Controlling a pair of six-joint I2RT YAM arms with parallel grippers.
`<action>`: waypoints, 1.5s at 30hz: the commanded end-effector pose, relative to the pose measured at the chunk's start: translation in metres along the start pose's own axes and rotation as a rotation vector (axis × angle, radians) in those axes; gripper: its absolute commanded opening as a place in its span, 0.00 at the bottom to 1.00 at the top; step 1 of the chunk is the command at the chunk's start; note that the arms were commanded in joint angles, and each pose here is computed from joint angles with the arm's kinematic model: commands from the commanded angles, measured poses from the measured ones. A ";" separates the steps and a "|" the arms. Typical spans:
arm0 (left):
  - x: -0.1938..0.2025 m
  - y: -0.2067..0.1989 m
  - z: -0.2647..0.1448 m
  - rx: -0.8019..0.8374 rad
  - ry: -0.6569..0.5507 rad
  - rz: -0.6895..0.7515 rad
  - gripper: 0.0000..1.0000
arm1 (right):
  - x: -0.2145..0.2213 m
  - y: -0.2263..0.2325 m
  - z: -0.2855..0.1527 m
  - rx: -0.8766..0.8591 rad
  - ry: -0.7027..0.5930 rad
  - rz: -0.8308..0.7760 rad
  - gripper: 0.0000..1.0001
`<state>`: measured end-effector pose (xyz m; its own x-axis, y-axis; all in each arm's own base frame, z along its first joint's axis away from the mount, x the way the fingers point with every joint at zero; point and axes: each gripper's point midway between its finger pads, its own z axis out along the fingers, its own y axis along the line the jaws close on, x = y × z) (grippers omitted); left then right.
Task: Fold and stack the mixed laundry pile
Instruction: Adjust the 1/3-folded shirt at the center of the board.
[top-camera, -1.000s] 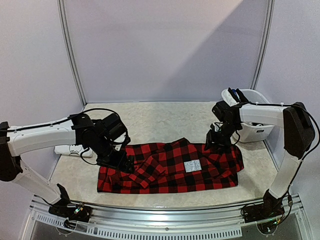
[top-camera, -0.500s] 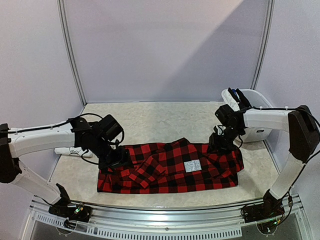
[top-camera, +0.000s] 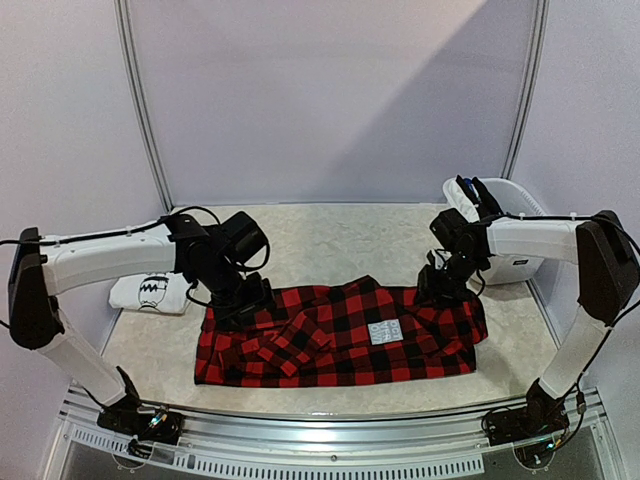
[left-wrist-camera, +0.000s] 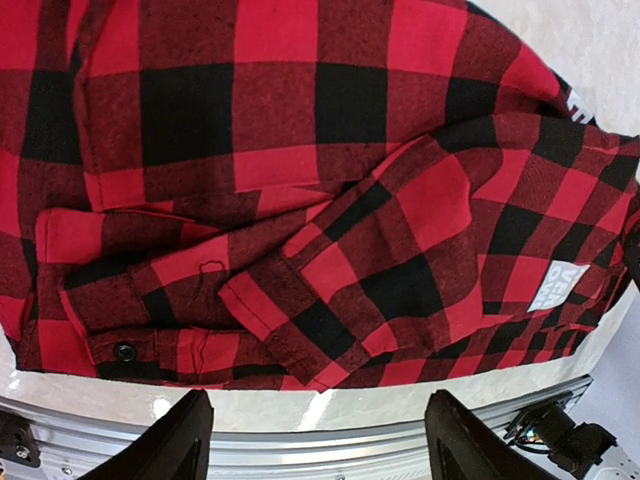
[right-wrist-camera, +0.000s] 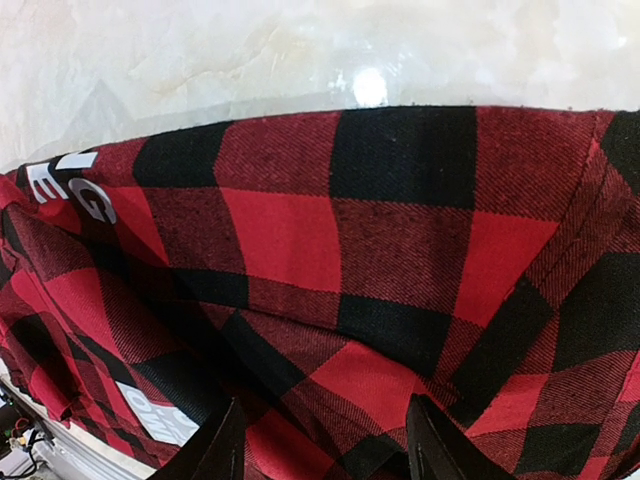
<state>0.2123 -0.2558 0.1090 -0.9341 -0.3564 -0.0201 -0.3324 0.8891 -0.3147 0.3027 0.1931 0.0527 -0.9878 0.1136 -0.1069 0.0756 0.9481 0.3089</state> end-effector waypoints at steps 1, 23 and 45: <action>0.005 -0.005 0.008 -0.025 0.040 0.043 0.73 | -0.005 -0.003 -0.003 0.019 -0.027 -0.014 0.55; 0.041 0.011 0.077 -0.089 0.193 0.078 0.64 | -0.006 -0.014 -0.001 0.080 -0.035 -0.029 0.56; 0.005 -0.009 0.088 -0.043 0.043 0.178 0.06 | -0.006 -0.018 0.008 0.103 -0.009 -0.022 0.55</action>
<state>0.2044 -0.2886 0.0162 -0.9781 -0.2018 0.0502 -0.2079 0.9445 -0.2543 0.3050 0.1803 0.0423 -0.9882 0.0941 -0.1210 0.0646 0.9716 0.2278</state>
